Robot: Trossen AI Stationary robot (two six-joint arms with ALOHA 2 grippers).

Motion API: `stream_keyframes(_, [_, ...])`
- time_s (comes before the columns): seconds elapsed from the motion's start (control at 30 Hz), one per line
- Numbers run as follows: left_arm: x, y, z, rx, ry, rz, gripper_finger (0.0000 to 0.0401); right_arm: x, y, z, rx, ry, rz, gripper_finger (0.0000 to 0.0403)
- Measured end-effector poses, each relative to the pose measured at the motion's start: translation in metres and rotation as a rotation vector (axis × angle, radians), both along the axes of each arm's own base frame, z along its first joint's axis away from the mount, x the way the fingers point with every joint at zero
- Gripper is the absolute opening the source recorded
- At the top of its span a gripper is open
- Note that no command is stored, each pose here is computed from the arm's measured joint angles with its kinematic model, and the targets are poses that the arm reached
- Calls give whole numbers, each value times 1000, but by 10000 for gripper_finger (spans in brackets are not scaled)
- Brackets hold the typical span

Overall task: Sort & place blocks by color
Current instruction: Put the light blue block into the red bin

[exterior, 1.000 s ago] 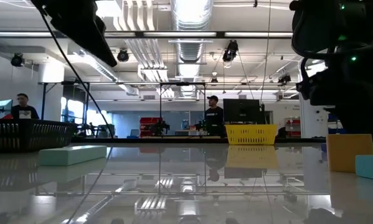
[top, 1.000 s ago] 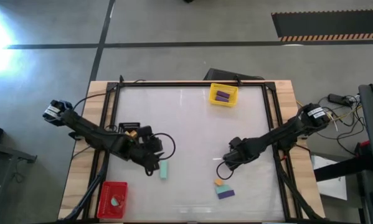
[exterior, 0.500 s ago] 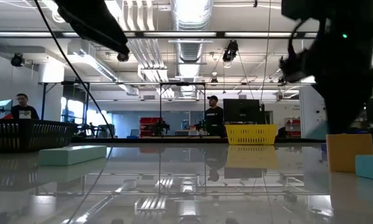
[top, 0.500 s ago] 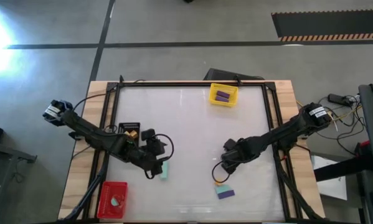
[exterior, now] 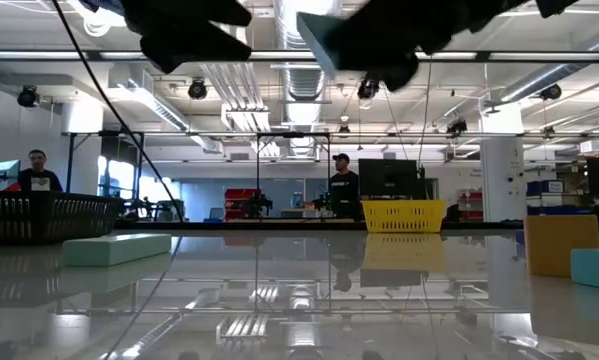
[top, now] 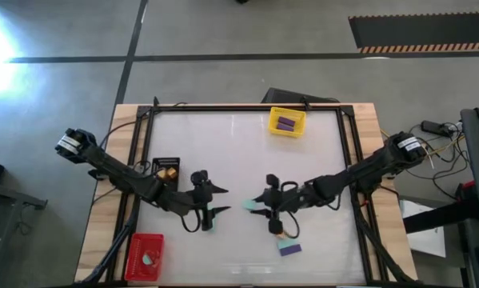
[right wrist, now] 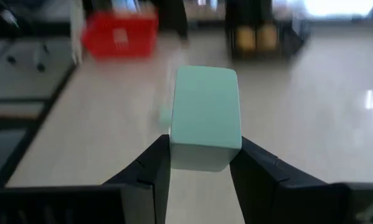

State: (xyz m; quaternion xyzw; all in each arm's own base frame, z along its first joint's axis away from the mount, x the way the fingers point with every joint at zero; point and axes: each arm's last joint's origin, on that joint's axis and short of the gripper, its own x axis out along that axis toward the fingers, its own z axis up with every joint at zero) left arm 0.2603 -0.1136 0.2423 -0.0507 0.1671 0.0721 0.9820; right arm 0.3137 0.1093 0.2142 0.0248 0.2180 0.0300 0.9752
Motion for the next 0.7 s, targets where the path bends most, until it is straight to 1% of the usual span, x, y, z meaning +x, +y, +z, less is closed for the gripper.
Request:
stream_keyframes(0.13, [1, -1, -3, 15, -134, -25, 235, 9, 1, 6, -96, -203, 42, 122])
stream_keyframes(0.23, [5, -2, -3, 29, -219, -36, 235, 13, -1, 11, -136, -290, 47, 122])
stream_keyframes(0.3, [7, -4, -5, 47, -255, -43, 235, 15, -4, 11, -152, -313, 42, 122])
stream_keyframes(0.43, [16, -8, -10, 102, -305, -63, 235, 17, -7, 10, -164, -312, 34, 122])
stream_keyframes(0.7, [29, -14, -13, 136, -412, -82, 235, 17, -6, 10, -152, -311, 85, 122])
